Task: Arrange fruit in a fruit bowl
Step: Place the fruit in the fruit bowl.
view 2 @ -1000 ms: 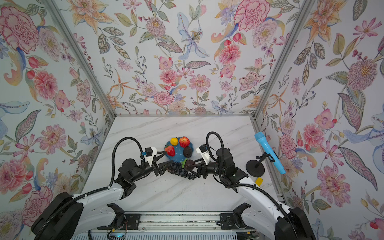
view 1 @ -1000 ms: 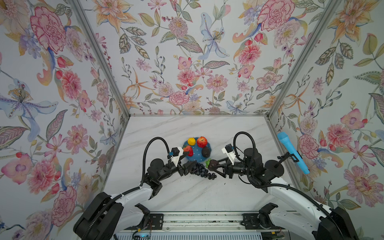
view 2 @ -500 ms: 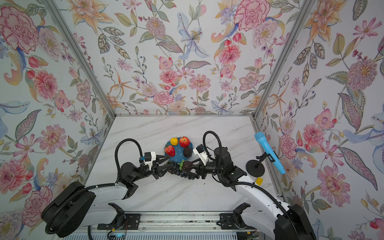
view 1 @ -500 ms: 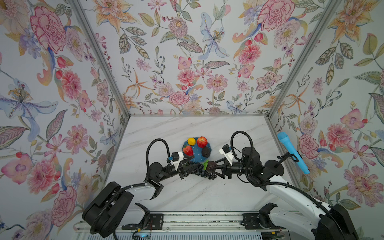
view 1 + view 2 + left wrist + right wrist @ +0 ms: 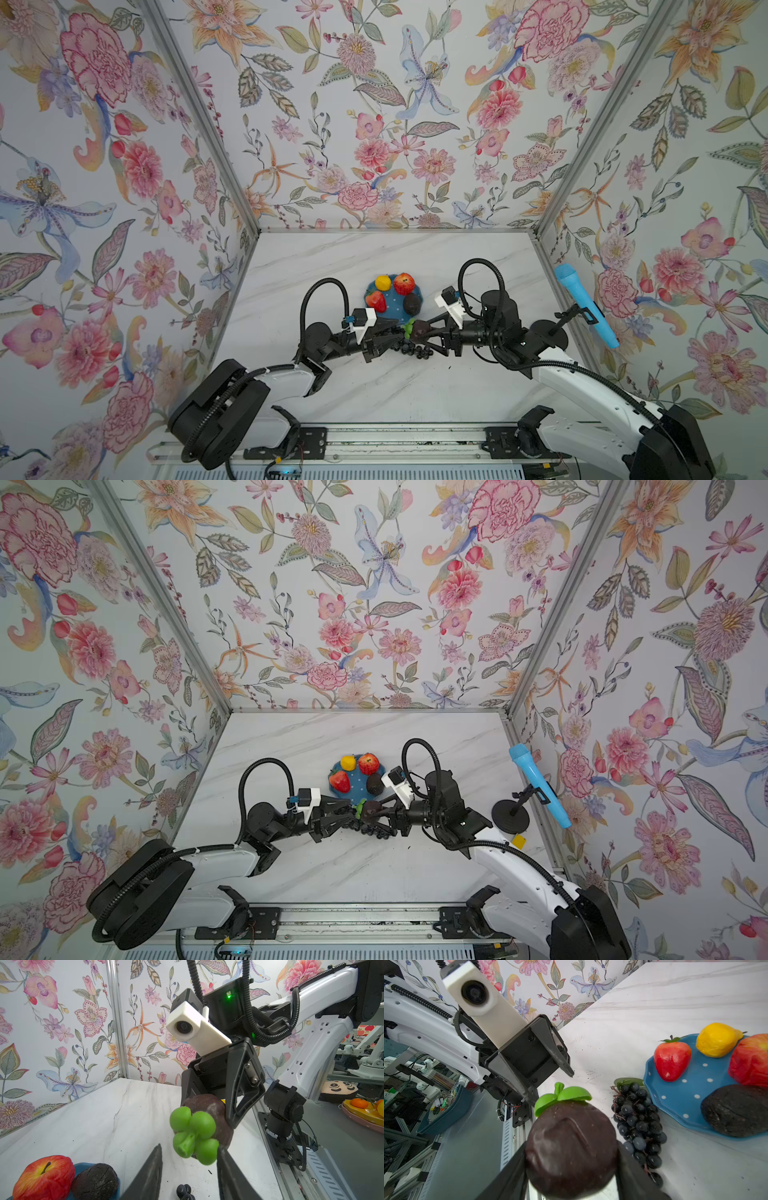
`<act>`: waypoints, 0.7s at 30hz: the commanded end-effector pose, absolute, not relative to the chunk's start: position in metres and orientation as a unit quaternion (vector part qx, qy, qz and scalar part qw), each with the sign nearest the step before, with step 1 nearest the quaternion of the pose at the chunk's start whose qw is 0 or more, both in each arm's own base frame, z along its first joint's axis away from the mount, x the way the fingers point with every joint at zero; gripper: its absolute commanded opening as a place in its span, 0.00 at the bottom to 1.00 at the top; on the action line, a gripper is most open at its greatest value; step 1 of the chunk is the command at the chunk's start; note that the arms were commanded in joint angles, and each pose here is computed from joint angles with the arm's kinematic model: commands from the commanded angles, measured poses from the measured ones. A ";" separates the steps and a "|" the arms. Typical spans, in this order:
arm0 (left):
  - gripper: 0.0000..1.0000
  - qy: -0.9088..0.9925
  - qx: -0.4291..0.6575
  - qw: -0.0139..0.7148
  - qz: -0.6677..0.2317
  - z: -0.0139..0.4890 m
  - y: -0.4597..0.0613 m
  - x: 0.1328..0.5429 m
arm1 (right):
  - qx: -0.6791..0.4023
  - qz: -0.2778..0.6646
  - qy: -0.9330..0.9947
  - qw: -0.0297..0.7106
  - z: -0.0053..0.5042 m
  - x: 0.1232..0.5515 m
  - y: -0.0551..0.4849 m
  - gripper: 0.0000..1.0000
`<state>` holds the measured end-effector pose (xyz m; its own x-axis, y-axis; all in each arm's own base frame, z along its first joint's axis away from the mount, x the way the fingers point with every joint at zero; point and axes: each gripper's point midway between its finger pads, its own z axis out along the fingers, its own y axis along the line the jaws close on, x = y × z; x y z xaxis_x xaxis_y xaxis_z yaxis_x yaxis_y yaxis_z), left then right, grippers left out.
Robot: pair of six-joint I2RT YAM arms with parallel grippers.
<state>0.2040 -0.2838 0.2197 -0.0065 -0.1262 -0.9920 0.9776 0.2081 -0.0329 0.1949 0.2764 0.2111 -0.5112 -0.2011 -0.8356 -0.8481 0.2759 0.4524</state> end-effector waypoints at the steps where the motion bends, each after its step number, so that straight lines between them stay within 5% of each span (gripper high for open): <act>1: 0.44 0.502 0.428 0.578 -0.481 0.227 -0.290 0.201 | -0.382 0.483 0.714 0.333 0.215 0.190 0.280 0.59; 21: 0.30 0.501 0.440 0.566 -0.484 0.221 -0.293 0.199 | -0.391 0.484 0.706 0.338 0.219 0.186 0.283 0.60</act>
